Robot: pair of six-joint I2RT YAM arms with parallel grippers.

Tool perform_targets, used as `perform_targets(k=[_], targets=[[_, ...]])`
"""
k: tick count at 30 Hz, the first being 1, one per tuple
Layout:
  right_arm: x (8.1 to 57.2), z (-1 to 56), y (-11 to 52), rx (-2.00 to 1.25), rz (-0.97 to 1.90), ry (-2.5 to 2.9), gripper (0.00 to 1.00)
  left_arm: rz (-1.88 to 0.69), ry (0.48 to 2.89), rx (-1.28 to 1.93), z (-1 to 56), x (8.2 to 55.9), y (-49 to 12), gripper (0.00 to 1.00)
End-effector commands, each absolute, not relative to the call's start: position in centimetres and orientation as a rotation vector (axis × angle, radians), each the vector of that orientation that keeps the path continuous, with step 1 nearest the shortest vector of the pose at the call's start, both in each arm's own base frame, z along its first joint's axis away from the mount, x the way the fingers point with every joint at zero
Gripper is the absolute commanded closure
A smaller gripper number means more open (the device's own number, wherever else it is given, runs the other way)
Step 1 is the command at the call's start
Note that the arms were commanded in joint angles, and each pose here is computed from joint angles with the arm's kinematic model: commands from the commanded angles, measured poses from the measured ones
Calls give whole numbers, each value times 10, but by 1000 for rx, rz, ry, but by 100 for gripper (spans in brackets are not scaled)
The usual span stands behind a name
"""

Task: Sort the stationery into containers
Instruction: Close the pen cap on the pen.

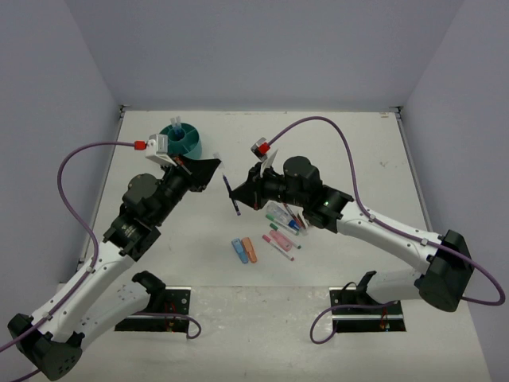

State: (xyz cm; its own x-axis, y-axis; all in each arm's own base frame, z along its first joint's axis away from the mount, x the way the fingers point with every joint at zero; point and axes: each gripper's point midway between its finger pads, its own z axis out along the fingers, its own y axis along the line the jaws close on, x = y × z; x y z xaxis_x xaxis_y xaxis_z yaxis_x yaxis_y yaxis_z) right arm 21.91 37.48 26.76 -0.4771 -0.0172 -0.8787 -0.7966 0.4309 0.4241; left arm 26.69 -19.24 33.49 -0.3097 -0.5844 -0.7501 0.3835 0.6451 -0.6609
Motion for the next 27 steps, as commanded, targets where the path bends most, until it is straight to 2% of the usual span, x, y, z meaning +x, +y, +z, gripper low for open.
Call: perform_targets(k=[1,27], targets=[[227,290,379,-687,1120,1767,100,-1005,1554,-138,356,260,-193,100],[233,305,378,-659,1117,1741,100,-1008,1577,-132,342,261,-196,100]])
